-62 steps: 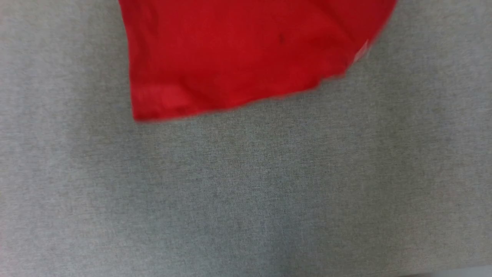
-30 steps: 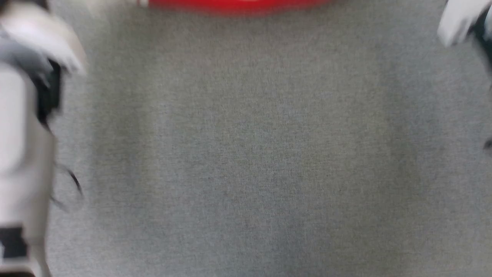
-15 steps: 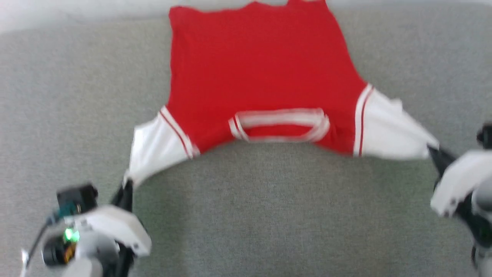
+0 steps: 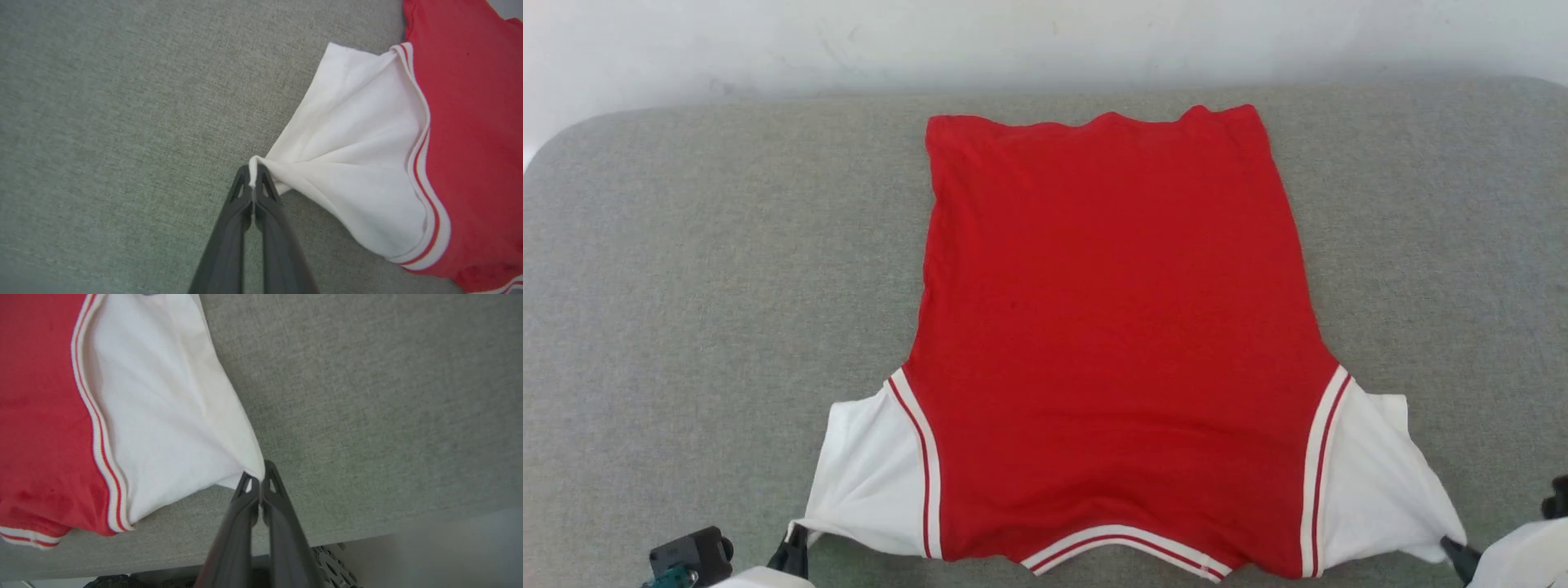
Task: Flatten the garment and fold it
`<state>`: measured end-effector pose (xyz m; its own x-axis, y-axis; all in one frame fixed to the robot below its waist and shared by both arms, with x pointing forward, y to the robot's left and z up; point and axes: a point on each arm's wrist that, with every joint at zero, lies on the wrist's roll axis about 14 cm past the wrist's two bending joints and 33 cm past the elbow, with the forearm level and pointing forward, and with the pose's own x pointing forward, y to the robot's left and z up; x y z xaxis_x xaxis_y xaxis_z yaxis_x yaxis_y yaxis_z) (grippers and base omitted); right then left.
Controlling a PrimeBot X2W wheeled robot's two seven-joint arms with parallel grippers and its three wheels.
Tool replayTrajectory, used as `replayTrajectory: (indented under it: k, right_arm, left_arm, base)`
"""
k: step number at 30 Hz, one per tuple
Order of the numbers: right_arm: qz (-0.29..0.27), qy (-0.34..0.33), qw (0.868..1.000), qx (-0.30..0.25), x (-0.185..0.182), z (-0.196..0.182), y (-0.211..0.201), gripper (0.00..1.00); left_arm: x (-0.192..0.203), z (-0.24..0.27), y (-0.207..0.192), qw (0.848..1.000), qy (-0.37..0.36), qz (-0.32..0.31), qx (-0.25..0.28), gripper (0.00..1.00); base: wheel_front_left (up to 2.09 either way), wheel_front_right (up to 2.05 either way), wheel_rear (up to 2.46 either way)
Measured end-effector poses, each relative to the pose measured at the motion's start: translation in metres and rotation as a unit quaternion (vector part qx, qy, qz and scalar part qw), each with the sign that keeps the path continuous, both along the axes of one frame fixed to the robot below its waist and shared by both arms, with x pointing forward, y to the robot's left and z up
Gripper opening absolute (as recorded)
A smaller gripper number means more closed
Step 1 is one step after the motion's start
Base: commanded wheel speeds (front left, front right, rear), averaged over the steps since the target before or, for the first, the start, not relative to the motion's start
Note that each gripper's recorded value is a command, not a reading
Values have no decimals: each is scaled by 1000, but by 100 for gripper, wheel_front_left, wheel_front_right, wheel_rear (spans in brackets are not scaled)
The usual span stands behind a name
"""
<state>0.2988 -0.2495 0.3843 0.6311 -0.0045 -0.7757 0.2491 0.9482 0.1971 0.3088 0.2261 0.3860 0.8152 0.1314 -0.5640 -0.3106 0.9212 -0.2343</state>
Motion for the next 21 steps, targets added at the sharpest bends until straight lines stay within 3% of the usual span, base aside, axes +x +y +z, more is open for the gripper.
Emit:
replayTrajectory:
  k: [11, 12, 13, 14, 15, 21]
  right_arm:
    - [-3, 18, 999, 30, -7, -40, 17, 0]
    - [-2, 16, 1000, 27, -6, -40, 17, 11]
    - [0, 15, 1000, 24, -5, -40, 17, 39]
    - [3, 13, 1000, 20, -3, -39, 17, 85]
    - [7, 12, 1000, 12, -2, -38, 17, 100]
    - [18, -66, 997, -19, 29, -5, 15, 100]
  left_arm:
    - [-6, -12, -12, 1000, 12, -12, -13, 0]
    - [-4, -11, -12, 1000, 8, -14, -14, 0]
    - [-3, -10, -13, 1000, 6, -15, -14, 0]
    - [-3, -10, -14, 1000, 5, -16, -14, 0]
    - [-3, -10, -14, 1000, 4, -16, -14, 0]
    - [0, -2, -16, 1000, -11, -20, -14, 0]
  base:
    - [0, 0, 0]
    - [0, 0, 0]
    - [0, 0, 0]
    - [0, 0, 0]
    - [0, 0, 0]
    - [0, 0, 0]
